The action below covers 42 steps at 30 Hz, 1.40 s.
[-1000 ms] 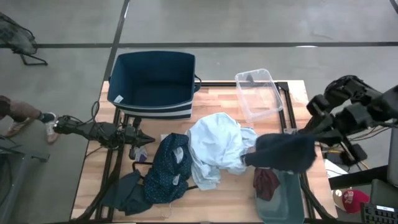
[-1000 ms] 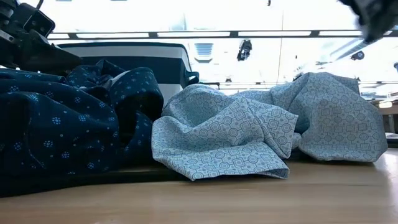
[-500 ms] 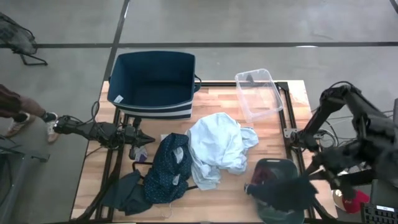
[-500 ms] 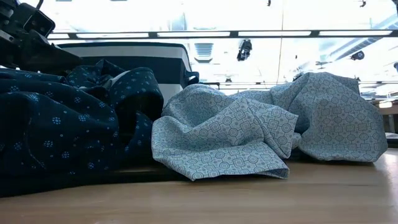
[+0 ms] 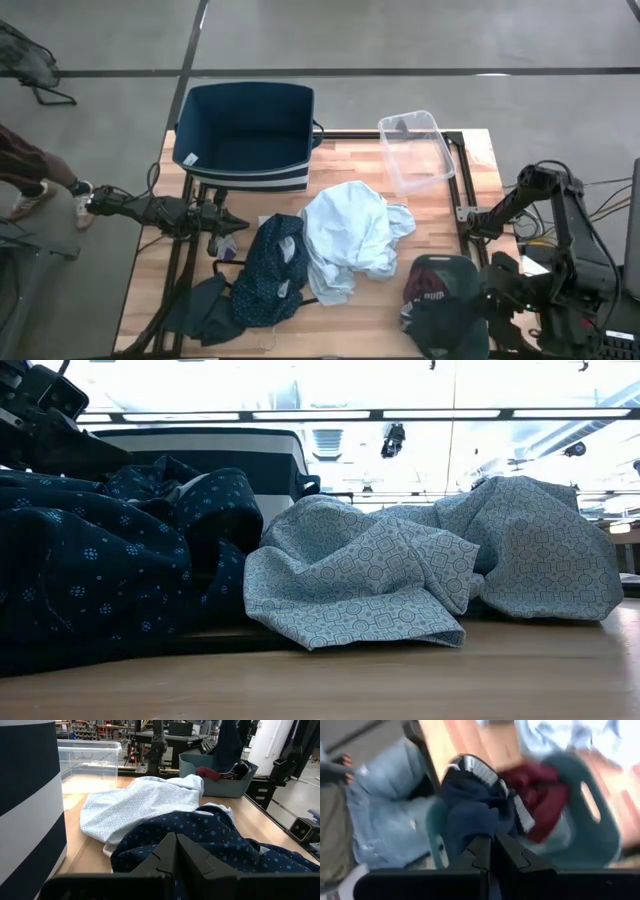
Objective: Pick & Place Cloths
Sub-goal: Put the blue boxer into the green bin
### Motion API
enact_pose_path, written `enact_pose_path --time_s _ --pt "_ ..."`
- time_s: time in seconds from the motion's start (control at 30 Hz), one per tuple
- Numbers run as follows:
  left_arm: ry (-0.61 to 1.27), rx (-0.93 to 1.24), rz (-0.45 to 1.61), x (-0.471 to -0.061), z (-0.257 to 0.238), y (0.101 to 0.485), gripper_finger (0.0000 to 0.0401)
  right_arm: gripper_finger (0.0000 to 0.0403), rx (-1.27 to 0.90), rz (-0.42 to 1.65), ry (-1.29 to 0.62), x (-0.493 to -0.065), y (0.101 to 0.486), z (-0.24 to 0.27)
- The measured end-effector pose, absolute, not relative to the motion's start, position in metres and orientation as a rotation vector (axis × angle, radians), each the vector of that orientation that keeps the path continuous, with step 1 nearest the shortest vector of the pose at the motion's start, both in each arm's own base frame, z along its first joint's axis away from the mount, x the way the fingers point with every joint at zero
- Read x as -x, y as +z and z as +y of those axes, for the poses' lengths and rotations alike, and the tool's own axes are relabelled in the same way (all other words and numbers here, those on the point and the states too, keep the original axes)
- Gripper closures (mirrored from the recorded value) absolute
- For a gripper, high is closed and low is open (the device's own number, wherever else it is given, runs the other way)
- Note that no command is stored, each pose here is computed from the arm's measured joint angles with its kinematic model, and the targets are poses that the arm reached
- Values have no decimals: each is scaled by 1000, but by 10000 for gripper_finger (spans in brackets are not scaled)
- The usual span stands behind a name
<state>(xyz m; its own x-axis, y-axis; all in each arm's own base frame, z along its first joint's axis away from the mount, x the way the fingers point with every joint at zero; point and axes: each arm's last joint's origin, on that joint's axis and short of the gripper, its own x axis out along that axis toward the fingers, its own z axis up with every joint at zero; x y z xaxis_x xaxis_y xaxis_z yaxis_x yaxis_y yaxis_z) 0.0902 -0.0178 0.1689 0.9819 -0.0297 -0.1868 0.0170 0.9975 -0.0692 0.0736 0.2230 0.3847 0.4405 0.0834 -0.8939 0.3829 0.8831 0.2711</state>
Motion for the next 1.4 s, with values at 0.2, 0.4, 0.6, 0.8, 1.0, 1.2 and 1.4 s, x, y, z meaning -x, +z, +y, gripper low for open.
enact_pose_path --time_s 0.2,0.4,0.6,0.8,1.0,1.2,1.4 --pt "-24 68 188 -90 -18 169 382 394 -549 1132 -266 -81 382 220" --pt "-24 68 188 -90 -18 169 382 394 -415 1247 -273 -92 363 216" --pt "-24 68 189 -90 -18 169 382 394 -207 1416 -279 -96 327 218" --pt "-23 68 188 -90 -18 169 382 394 -151 1452 -383 -108 294 221" --pt "-24 68 189 -90 -18 169 382 394 -163 1476 -401 -128 258 231" --pt "-24 68 188 -90 -18 169 382 384 -147 1592 -484 -143 239 229" --pt "-24 68 189 -90 -18 169 382 334 -124 1608 -578 -152 250 220"
